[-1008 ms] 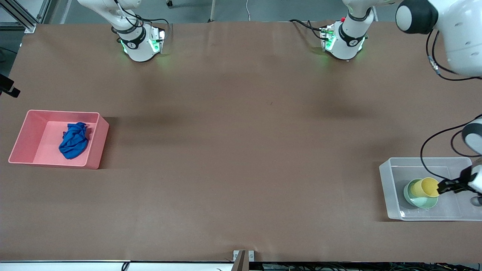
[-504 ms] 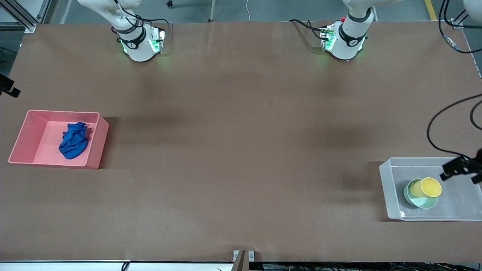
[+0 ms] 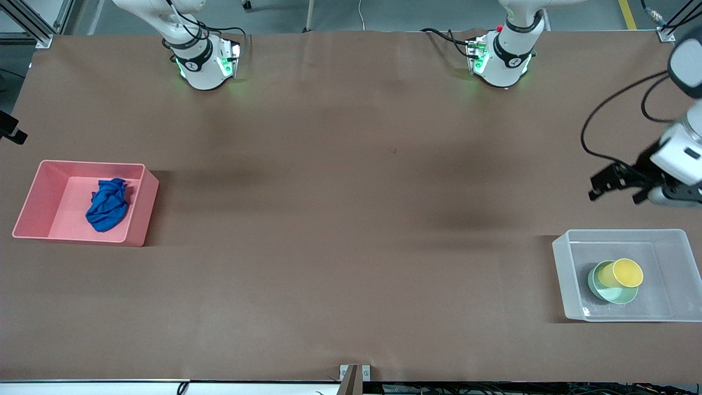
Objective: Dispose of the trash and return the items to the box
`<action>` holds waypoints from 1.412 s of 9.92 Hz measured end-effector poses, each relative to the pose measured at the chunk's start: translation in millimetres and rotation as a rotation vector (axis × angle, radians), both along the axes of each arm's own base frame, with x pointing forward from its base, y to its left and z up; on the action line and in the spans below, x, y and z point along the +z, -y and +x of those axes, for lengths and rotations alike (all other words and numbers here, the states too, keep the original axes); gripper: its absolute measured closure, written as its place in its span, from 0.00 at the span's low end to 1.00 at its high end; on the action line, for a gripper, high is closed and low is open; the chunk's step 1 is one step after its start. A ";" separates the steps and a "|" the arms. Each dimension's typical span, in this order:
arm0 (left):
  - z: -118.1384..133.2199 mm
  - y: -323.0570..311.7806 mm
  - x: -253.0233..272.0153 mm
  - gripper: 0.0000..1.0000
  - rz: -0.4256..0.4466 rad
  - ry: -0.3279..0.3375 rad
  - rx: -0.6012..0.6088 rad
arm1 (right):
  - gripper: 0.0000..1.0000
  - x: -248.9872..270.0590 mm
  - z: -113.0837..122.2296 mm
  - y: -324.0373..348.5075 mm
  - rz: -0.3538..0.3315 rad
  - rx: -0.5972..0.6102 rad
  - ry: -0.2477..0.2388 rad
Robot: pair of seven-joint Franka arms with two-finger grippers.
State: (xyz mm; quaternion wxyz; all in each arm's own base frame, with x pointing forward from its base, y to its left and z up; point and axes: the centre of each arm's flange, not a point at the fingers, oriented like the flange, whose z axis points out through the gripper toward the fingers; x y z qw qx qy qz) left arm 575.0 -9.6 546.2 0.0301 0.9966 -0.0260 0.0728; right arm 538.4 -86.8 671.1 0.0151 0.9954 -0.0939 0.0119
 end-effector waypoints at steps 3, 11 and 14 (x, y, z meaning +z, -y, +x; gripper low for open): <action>-16.2 16.7 58.6 0.00 0.001 0.003 -0.008 | 0.00 -0.1 -0.2 -0.1 0.000 0.000 -0.002; -31.8 12.5 106.4 0.00 0.000 -0.127 0.031 | 0.00 -0.3 -0.2 -0.2 0.000 0.001 -0.003; -30.4 14.3 103.4 0.00 -0.001 -0.133 0.056 | 0.00 -0.3 -0.2 -0.2 0.000 0.001 -0.003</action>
